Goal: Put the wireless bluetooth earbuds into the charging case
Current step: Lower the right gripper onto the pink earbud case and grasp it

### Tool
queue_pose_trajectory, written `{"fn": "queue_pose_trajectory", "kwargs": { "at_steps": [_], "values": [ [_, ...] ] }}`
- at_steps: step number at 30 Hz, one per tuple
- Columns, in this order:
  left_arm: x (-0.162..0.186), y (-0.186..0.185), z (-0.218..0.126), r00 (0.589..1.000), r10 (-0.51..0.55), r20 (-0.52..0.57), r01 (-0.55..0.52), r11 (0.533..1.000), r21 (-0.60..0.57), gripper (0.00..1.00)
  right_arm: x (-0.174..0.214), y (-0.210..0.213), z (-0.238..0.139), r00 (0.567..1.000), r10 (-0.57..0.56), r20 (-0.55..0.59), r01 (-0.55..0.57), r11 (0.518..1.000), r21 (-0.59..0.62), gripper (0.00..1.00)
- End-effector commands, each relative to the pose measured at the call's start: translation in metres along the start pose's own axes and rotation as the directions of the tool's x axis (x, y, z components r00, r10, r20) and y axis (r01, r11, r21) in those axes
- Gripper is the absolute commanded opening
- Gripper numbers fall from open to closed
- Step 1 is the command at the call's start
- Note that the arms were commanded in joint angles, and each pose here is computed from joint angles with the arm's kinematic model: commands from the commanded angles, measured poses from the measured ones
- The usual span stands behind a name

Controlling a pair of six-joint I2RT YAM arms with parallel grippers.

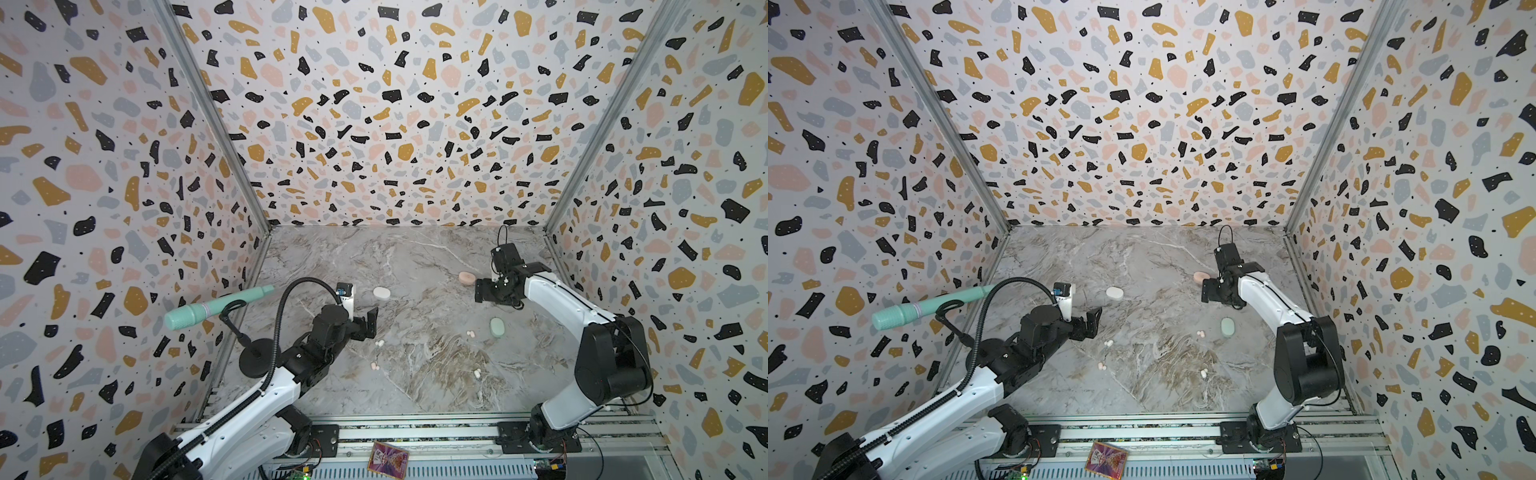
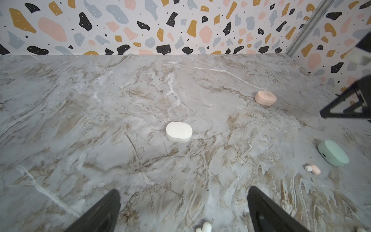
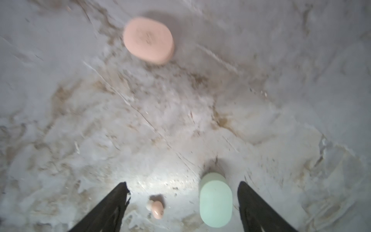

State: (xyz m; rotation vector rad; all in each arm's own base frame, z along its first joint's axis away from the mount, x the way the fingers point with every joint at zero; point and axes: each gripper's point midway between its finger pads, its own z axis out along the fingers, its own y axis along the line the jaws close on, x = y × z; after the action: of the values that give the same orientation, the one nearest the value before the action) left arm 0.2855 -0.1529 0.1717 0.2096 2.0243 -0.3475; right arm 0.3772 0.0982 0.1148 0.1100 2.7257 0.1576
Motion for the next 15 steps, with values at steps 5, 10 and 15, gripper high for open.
{"fn": "queue_pose_trajectory", "kwargs": {
  "at_steps": [5,10,15],
  "values": [
    [-0.022,-0.012,0.0,0.997,-0.015,0.076,0.01,0.998,0.059,1.0,-0.049,0.03,0.049,0.992,0.122,-0.022,-0.123,0.991,-0.048,0.87],
    [-0.017,-0.01,0.001,0.998,-0.013,0.067,0.009,0.998,0.058,1.0,-0.075,0.04,0.076,0.989,0.145,-0.028,-0.145,0.989,0.004,0.87],
    [-0.015,-0.008,-0.002,0.998,-0.001,0.069,-0.002,0.999,0.05,1.0,-0.083,0.037,0.093,0.987,0.155,-0.035,-0.152,0.986,0.075,0.86]
  ]
}}
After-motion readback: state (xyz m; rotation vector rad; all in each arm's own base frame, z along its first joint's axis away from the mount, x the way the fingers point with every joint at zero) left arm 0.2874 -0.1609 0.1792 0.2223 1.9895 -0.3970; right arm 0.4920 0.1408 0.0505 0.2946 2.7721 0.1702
